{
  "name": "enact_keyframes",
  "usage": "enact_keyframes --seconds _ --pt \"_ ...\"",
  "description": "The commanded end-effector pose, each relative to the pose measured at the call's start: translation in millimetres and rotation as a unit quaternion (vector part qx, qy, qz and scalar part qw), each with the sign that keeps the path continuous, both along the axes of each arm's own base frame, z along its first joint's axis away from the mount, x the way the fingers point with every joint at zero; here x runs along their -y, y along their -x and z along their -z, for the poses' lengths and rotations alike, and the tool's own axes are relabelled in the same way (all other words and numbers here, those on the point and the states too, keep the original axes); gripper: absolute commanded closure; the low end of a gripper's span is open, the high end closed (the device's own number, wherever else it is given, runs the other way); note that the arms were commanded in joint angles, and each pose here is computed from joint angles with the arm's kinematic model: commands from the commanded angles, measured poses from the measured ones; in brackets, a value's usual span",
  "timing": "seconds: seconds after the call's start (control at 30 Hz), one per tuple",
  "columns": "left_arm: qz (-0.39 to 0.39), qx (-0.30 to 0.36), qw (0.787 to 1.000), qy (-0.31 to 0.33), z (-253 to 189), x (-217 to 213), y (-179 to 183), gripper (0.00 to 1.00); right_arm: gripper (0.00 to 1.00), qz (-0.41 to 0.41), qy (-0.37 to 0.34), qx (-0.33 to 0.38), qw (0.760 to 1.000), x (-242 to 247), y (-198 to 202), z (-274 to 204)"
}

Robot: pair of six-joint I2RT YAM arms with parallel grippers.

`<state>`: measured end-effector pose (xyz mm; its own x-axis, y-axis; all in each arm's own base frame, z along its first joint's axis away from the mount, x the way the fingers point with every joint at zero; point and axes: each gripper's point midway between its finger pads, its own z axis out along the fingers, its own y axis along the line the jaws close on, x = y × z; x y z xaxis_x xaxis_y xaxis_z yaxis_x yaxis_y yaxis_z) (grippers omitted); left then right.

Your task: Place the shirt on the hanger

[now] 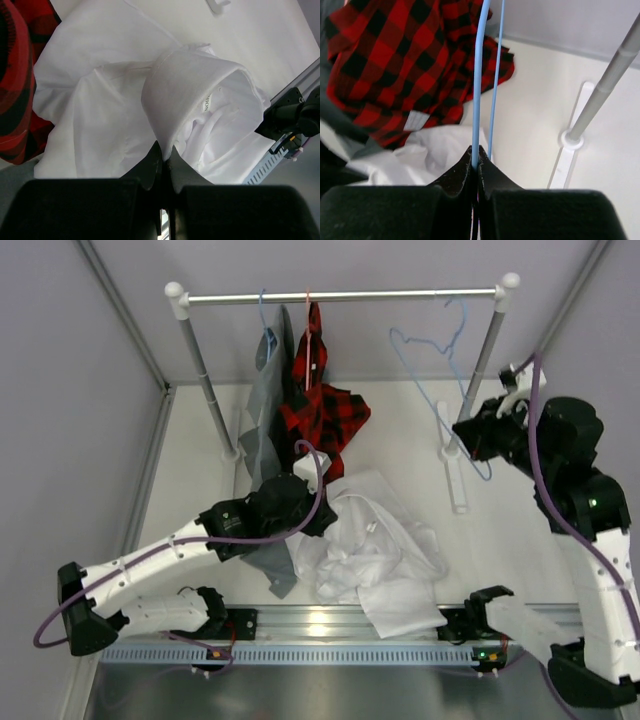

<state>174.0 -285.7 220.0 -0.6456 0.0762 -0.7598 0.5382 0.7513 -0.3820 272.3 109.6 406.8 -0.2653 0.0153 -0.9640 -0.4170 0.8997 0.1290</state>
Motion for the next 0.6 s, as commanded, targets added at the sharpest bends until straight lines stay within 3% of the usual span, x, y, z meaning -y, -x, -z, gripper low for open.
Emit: enact_keyframes --seconds 0.0,0.1,0.23,0.57 --pt "-0.032 0.016 0.999 0.022 -22.6 7.6 -14.9 1.0 1.0 -0.057 -0.006 -0.044 0.997 -4.9 59.7 31.5" --pt "-0.054 0.011 0.998 0.013 -18.5 11.7 -24.4 1.0 1.0 -0.129 -0.012 -0.055 0.99 -13.5 117.2 47.7" --pt "-0.1 0.009 0.995 0.0 -12.8 16.2 -44.4 1.0 1.0 -0.161 -0.021 -0.055 0.985 -9.4 177.9 61.8" --pt "-0.16 -0.022 0.987 0.003 -6.9 29.1 -95.1 1.0 1.0 -0.137 -0.035 -0.136 0.981 5.9 222.9 118.3"
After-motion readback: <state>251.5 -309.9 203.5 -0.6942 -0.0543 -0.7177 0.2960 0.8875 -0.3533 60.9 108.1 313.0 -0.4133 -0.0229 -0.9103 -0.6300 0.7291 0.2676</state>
